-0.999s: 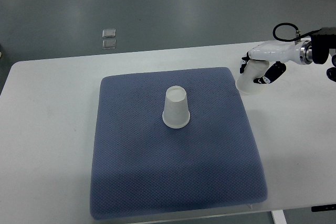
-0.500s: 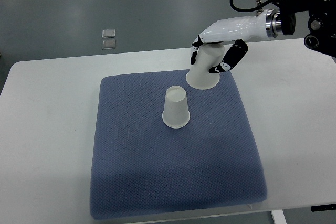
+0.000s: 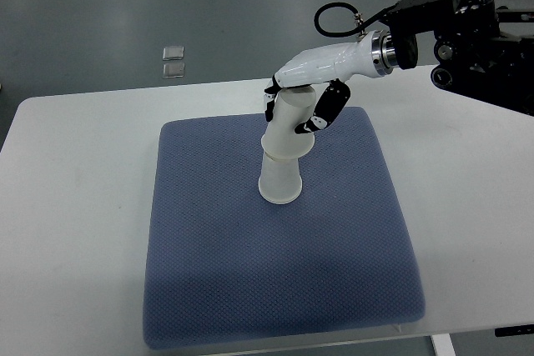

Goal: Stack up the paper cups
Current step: 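Carry the cup with the right hand over the upside-down cup on the pad, then lower the cup onto the upside-down cup and open the right hand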

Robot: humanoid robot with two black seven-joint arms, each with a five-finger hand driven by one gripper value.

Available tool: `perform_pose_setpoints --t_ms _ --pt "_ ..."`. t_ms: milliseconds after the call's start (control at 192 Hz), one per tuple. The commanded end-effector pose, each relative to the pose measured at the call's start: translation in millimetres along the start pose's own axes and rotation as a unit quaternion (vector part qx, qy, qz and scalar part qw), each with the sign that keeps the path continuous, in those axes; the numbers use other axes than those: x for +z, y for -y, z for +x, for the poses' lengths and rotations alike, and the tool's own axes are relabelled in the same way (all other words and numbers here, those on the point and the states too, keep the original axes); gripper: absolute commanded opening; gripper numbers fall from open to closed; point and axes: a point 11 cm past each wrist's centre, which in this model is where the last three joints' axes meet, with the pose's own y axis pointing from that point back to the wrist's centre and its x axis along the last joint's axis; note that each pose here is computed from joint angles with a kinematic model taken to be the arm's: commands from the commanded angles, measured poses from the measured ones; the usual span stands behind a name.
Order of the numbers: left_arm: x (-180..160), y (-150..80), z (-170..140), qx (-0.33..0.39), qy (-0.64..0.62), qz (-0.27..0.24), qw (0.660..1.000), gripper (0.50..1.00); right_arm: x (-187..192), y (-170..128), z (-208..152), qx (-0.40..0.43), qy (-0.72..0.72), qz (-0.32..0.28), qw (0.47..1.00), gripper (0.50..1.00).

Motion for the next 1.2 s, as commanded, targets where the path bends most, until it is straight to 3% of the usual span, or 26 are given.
perform_pose_setpoints --t_ms 0,531,640,713,802,874,1036,1197 --pt "0 0 0 0.0 0.0 0.001 1.0 1.0 0 2 -1 -0.001 0.0 0.0 1.0 0.58" --pt "0 0 0 0.0 0.0 0.0 1.0 1.0 8 11 -15 -0.006 0.011 -0.006 1.0 0.59" --pt "0 0 0 0.0 0.0 0.0 1.0 1.0 5 17 -21 -0.008 0.017 0.0 1.0 0.668" --pt "0 0 0 0.0 0.0 0.0 1.0 1.0 4 18 -22 -0.007 0.022 0.002 1.0 0.77" --pt "0 0 0 0.0 0.0 0.0 1.0 1.0 3 20 -23 -0.007 0.024 0.005 1.0 0.799" --pt "0 0 0 0.0 0.0 0.0 1.0 1.0 3 20 -23 -0.007 0.025 0.005 1.0 0.86" --pt "0 0 0 0.0 0.0 0.0 1.0 1.0 1 20 -23 -0.007 0.026 0.008 1.0 0.893" --pt "0 0 0 0.0 0.0 0.001 1.0 1.0 2 20 -21 -0.005 0.026 0.006 1.0 0.895"
